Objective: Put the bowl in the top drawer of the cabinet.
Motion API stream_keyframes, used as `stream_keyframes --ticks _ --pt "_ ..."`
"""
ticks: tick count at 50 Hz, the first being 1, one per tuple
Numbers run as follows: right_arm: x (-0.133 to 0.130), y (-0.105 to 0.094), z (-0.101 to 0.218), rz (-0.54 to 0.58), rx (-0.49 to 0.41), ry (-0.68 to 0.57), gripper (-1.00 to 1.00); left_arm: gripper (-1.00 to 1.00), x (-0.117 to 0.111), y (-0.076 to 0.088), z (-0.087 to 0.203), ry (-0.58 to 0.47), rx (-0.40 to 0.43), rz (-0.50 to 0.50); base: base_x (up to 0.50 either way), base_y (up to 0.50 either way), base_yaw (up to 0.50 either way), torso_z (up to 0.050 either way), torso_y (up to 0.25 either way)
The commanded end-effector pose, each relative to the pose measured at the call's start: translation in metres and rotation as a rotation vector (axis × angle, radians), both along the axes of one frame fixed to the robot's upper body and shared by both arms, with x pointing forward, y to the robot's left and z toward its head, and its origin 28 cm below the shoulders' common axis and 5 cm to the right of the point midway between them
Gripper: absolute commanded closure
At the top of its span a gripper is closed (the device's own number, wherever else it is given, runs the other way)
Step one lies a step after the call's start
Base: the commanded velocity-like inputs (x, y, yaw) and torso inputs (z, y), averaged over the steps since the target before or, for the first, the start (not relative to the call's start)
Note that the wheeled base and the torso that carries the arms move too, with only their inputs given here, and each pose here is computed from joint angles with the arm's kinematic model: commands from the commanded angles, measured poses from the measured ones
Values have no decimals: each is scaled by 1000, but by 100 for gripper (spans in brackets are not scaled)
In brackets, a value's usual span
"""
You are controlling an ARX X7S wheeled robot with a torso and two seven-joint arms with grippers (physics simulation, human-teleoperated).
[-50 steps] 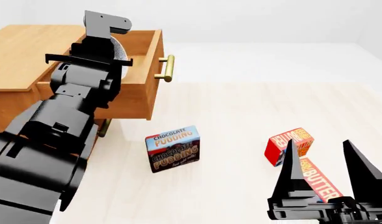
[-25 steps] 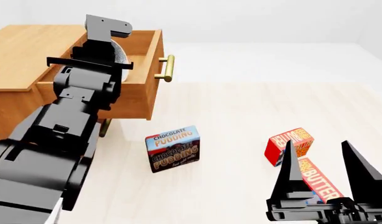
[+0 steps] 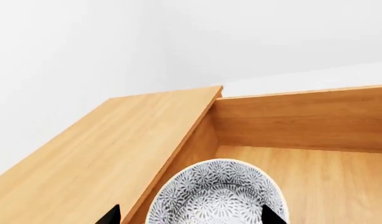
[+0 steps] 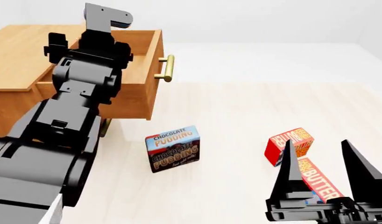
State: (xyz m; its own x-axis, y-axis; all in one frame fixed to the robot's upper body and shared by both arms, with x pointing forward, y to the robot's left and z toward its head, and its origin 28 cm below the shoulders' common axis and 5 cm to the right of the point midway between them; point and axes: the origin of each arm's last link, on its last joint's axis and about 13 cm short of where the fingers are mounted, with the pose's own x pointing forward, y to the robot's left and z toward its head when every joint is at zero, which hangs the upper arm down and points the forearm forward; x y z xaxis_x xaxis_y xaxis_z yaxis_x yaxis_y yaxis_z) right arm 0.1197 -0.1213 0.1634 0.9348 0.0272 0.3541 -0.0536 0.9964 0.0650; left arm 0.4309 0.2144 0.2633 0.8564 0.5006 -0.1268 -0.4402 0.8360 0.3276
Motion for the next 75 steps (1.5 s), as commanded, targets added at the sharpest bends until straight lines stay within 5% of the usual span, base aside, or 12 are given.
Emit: stream_keyframes --ticks 1,15,50,75 --pt "0 1 0 3 0 0 -100 -100 -3 -4 19 -62 21 -25 0 0 0 0 0" --pt "-1 1 1 3 1 -4 -100 -100 -46 -5 41 -130 -19 -157 0 0 0 0 0" --pt "-2 1 10 -7 -2 -26 -100 -100 -222 9 -29 -312 17 -411 0 0 0 0 0" --pt "-4 6 6 -17 -17 -37 -100 -100 -299 3 -93 -462 19 -488 0 0 0 0 0"
